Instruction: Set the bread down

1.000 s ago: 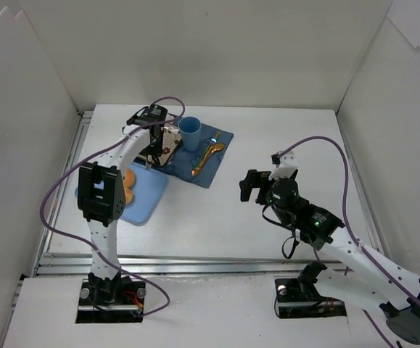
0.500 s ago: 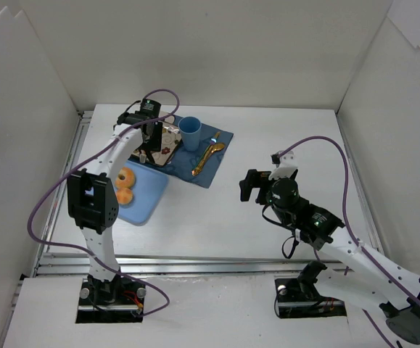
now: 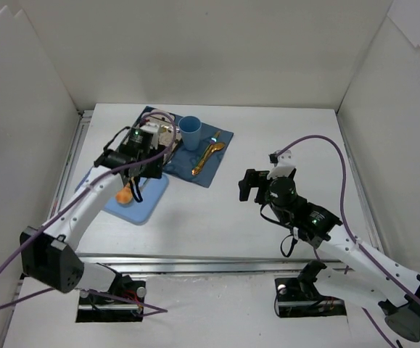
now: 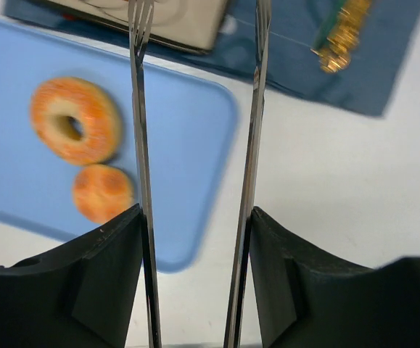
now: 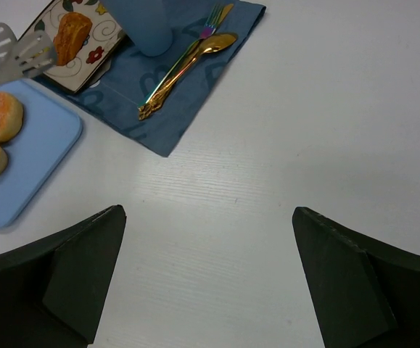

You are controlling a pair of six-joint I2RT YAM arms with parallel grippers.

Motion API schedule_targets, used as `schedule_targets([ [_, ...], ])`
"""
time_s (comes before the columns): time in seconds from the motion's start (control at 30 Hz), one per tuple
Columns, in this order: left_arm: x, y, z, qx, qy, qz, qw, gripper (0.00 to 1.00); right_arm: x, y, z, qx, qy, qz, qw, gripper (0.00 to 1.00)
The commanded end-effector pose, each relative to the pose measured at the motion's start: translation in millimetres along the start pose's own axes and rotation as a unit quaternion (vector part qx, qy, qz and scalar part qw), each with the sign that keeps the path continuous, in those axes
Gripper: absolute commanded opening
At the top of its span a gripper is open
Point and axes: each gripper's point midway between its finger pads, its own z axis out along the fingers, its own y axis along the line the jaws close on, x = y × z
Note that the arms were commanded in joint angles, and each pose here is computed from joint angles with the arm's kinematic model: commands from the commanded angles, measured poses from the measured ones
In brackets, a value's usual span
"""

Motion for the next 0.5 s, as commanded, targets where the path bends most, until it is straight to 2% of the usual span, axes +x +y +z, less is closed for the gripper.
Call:
schedule_targets([
  [0.0, -7, -51, -26, 0.114, -0.064, 0.005, 0.991, 0.51, -26, 12, 0, -0.013, -0.033, 0.019, 0.999, 0.98],
  [0.03, -5, -54, -38, 0.123, -0.079, 0.005, 0.989, 0.51, -26, 12, 1, -0.011, -0.033, 0.019, 0.999, 0.98],
  [0.23, 42, -74, -50, 0.152, -0.073, 0.010, 0.986, 0.51, -24, 13, 3, -0.011, -0.028, 0.018, 0.999, 0.98],
  [0.33, 75, -81, -41, 0.159, -0.050, 0.018, 0.986, 0.51, -26, 11, 0, -0.009, -0.034, 0.020, 0.999, 0.98],
  [0.47, 100, -89, -30, 0.166, -0.030, 0.026, 0.985, 0.51, -27, 10, 0, -0.007, -0.036, 0.020, 0.999, 0.98],
])
